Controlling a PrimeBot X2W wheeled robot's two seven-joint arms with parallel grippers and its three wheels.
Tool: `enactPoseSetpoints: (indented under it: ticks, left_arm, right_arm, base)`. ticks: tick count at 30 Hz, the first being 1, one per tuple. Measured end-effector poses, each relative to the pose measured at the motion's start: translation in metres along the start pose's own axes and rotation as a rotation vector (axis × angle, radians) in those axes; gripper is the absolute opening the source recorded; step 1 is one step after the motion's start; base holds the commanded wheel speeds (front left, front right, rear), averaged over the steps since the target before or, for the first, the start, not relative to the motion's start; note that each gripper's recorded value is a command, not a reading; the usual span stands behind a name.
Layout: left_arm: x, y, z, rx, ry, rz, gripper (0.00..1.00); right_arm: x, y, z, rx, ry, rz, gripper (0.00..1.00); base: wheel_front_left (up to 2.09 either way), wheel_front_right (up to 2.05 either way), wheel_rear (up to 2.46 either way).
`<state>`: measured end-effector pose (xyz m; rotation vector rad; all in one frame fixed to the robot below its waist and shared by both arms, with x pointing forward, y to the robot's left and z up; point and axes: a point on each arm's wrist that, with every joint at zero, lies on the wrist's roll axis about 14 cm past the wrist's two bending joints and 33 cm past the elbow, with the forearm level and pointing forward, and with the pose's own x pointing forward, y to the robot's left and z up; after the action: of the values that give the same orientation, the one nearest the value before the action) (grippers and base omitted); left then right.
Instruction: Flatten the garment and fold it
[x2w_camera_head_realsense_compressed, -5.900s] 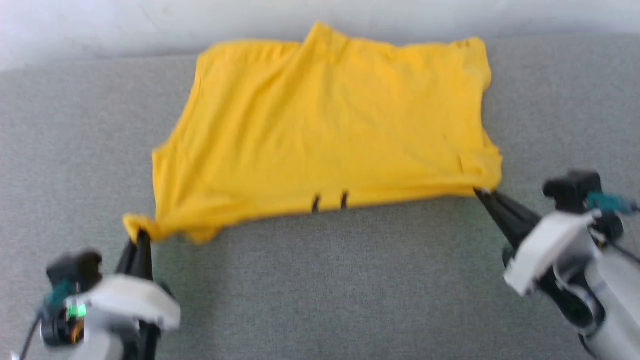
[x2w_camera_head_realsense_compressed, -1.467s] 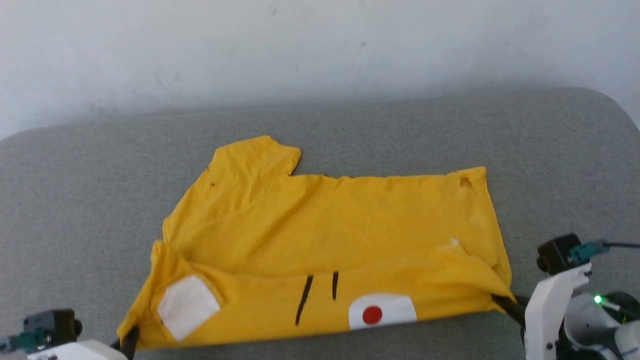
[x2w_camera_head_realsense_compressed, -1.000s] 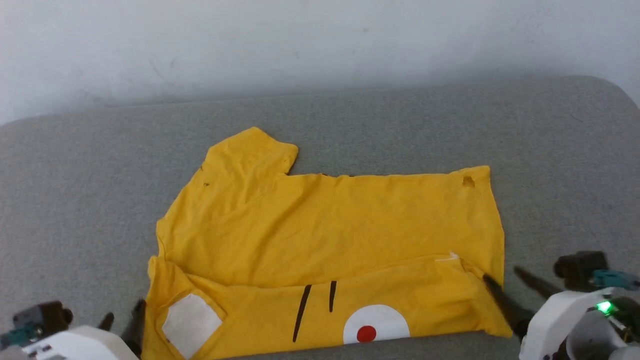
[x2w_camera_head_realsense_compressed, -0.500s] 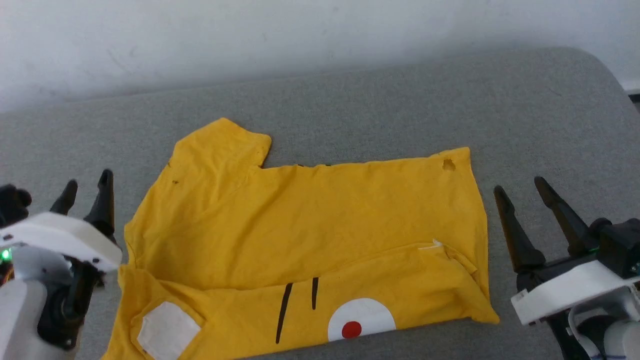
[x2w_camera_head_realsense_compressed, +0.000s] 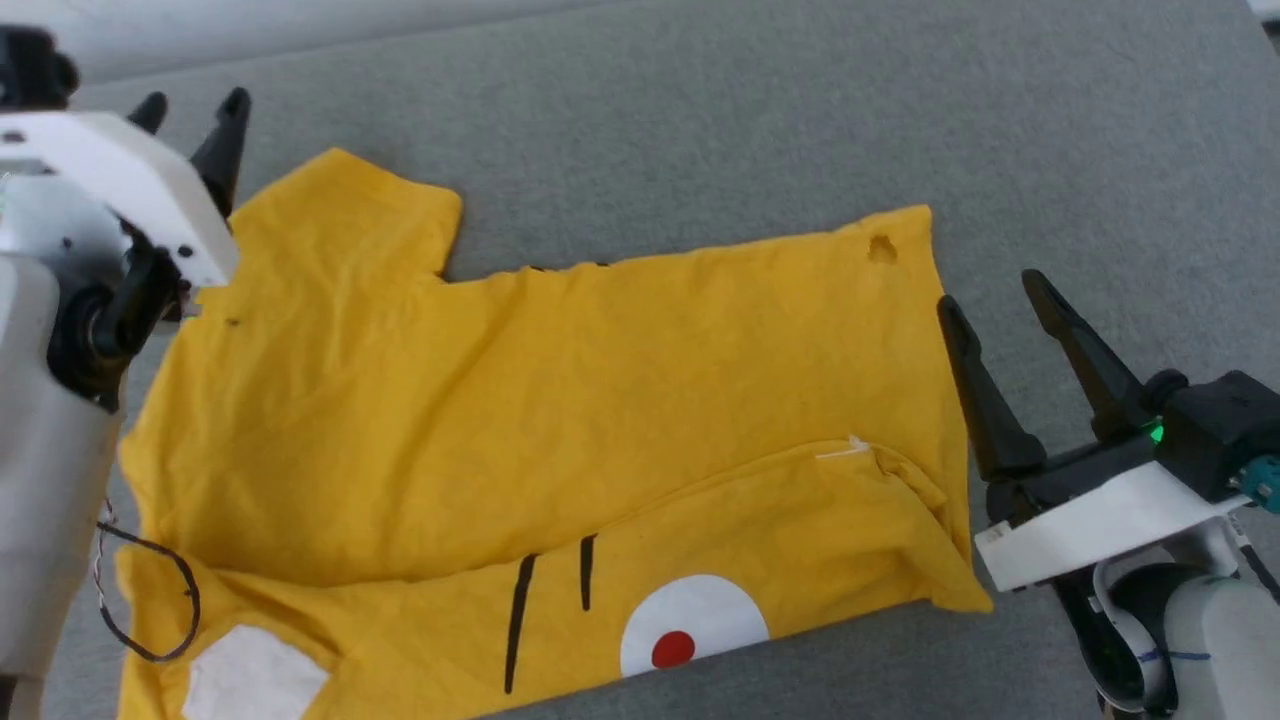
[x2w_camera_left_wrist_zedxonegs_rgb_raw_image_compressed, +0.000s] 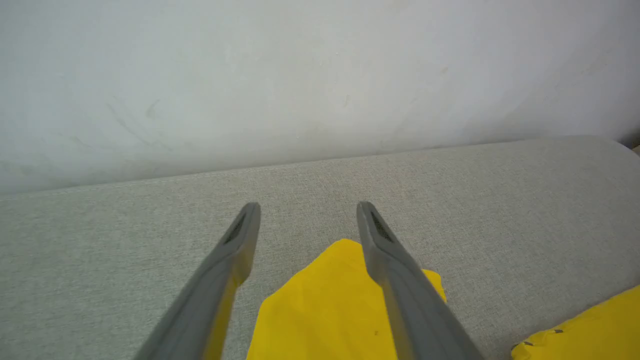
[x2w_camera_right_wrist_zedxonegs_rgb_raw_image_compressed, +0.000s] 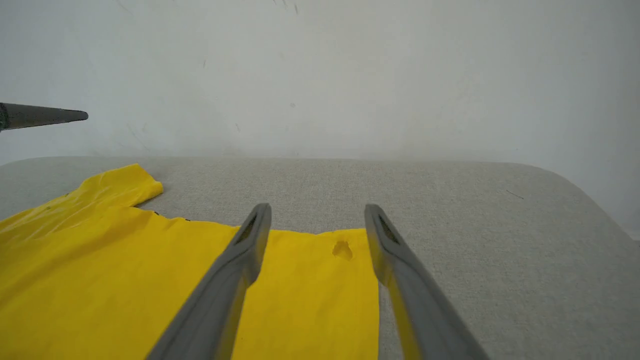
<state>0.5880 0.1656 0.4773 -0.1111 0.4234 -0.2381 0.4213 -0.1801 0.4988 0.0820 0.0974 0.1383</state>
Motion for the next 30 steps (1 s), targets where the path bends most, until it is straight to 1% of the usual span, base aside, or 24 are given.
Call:
enactPoseSetpoints:
  ticks: [3, 6, 7, 8, 9, 12, 13, 14, 15, 19, 22, 24, 27, 30]
  left_arm:
    - [0.021, -0.011, -0.026, 0.049, 0.138, -0.037, 1.0]
    - [0.038, -0.017, -0.053, 0.067, 0.27, -0.057, 1.0]
    - [0.038, -0.017, -0.053, 0.067, 0.27, -0.057, 1.0]
    - [0.042, -0.018, -0.084, 0.084, 0.412, -0.066, 1.0]
    - [0.043, -0.018, -0.098, 0.09, 0.474, -0.066, 1.0]
    - [0.049, -0.016, -0.105, 0.131, 0.573, -0.072, 1.0]
    - [0.049, -0.018, -0.108, 0.145, 0.614, -0.081, 0.86]
    - [0.049, -0.019, -0.109, 0.154, 0.649, -0.089, 0.38]
    - [0.049, -0.019, -0.11, 0.155, 0.678, -0.09, 0.0]
    - [0.049, -0.023, -0.111, 0.145, 0.688, -0.103, 0.0]
    - [0.047, -0.022, -0.11, 0.116, 0.645, -0.101, 0.0]
    - [0.046, -0.021, -0.109, 0.105, 0.609, -0.099, 0.0]
    - [0.043, -0.023, -0.105, 0.083, 0.554, -0.105, 0.0]
    - [0.039, -0.025, -0.098, 0.075, 0.498, -0.112, 0.0]
  right_arm:
    - [0.003, -0.002, -0.011, 0.003, 0.03, -0.007, 1.0]
    - [0.003, -0.006, -0.022, 0.009, 0.059, -0.021, 1.0]
    - [0.003, -0.006, -0.022, 0.009, 0.059, -0.021, 1.0]
    - [0.001, -0.009, -0.029, 0.016, 0.08, -0.03, 1.0]
    - [0.0, -0.01, -0.032, 0.017, 0.088, -0.036, 1.0]
    - [-0.004, -0.018, -0.039, 0.025, 0.112, -0.063, 1.0]
    - [-0.006, -0.021, -0.042, 0.026, 0.121, -0.071, 1.0]
    - [-0.007, -0.023, -0.044, 0.03, 0.128, -0.078, 1.0]
    - [-0.008, -0.025, -0.046, 0.038, 0.138, -0.085, 1.0]
    - [-0.009, -0.036, -0.054, 0.058, 0.185, -0.106, 1.0]
    - [0.002, -0.044, -0.051, 0.075, 0.194, -0.104, 1.0]
    - [0.011, -0.049, -0.053, 0.091, 0.224, -0.095, 1.0]
    - [0.03, -0.05, -0.059, 0.102, 0.288, -0.058, 1.0]
    - [0.053, -0.044, -0.064, 0.087, 0.367, 0.002, 1.0]
  base:
    - [0.0, 0.0, 0.0]
    - [0.0, 0.0, 0.0]
    - [0.0, 0.0, 0.0]
    - [0.0, 0.0, 0.0]
    - [0.0, 0.0, 0.0]
    - [0.0, 0.0, 0.0]
    - [0.0, 0.0, 0.0]
    - [0.0, 0.0, 0.0]
    - [0.0, 0.0, 0.0]
    - [0.0, 0.0, 0.0]
    - [0.0, 0.0, 0.0]
    - [0.0, 0.0, 0.0]
    - [0.0, 0.0, 0.0]
    - [0.0, 0.0, 0.0]
